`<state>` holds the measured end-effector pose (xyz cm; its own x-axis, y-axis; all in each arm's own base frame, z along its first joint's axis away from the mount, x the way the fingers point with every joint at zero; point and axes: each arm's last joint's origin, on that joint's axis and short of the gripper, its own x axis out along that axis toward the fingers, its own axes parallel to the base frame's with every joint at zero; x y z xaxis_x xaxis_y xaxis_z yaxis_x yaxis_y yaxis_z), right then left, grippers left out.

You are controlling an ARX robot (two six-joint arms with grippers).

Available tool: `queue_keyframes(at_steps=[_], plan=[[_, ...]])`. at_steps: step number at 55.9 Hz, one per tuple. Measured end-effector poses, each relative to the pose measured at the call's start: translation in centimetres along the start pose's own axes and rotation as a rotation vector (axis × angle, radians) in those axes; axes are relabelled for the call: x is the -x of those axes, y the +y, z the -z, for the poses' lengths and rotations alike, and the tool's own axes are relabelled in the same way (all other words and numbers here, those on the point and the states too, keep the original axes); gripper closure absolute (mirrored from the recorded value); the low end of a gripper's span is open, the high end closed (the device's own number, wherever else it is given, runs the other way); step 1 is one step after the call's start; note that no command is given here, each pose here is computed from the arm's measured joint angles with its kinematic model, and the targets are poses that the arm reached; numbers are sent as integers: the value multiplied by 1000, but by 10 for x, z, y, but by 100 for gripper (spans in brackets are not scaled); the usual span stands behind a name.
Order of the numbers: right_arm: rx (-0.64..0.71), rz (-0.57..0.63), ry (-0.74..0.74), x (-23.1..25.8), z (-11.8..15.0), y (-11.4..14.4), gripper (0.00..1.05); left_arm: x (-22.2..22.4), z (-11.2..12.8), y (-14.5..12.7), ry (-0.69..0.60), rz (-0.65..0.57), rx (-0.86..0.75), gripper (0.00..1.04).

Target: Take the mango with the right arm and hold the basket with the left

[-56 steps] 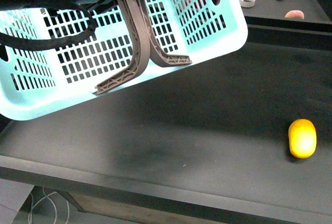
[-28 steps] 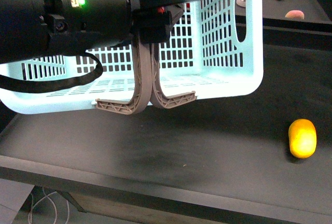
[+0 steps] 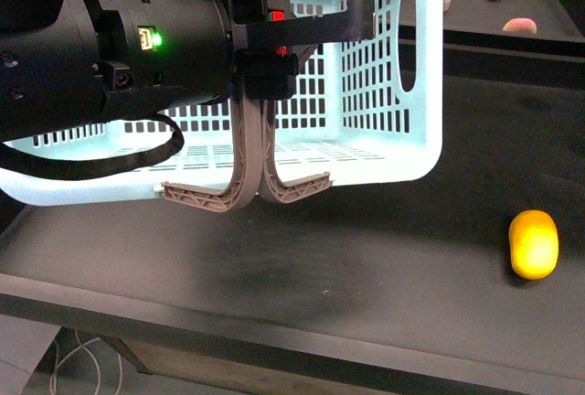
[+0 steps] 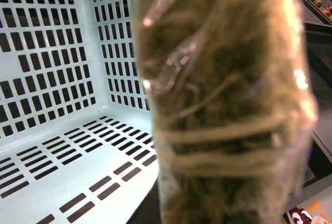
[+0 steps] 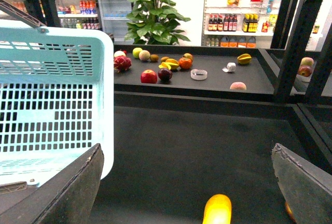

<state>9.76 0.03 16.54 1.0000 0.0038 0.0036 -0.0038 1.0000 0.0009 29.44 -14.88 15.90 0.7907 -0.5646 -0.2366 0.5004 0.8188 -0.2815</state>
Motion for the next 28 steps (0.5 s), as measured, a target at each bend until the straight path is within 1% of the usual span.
queue_keyframes(at_steps=[15,28], plan=[[0,0,0,0,0,0,8,0,2,-5,14,44,-3,101],[0,0,0,0,0,0,8,1,3,-7,21,59,-4,101]])
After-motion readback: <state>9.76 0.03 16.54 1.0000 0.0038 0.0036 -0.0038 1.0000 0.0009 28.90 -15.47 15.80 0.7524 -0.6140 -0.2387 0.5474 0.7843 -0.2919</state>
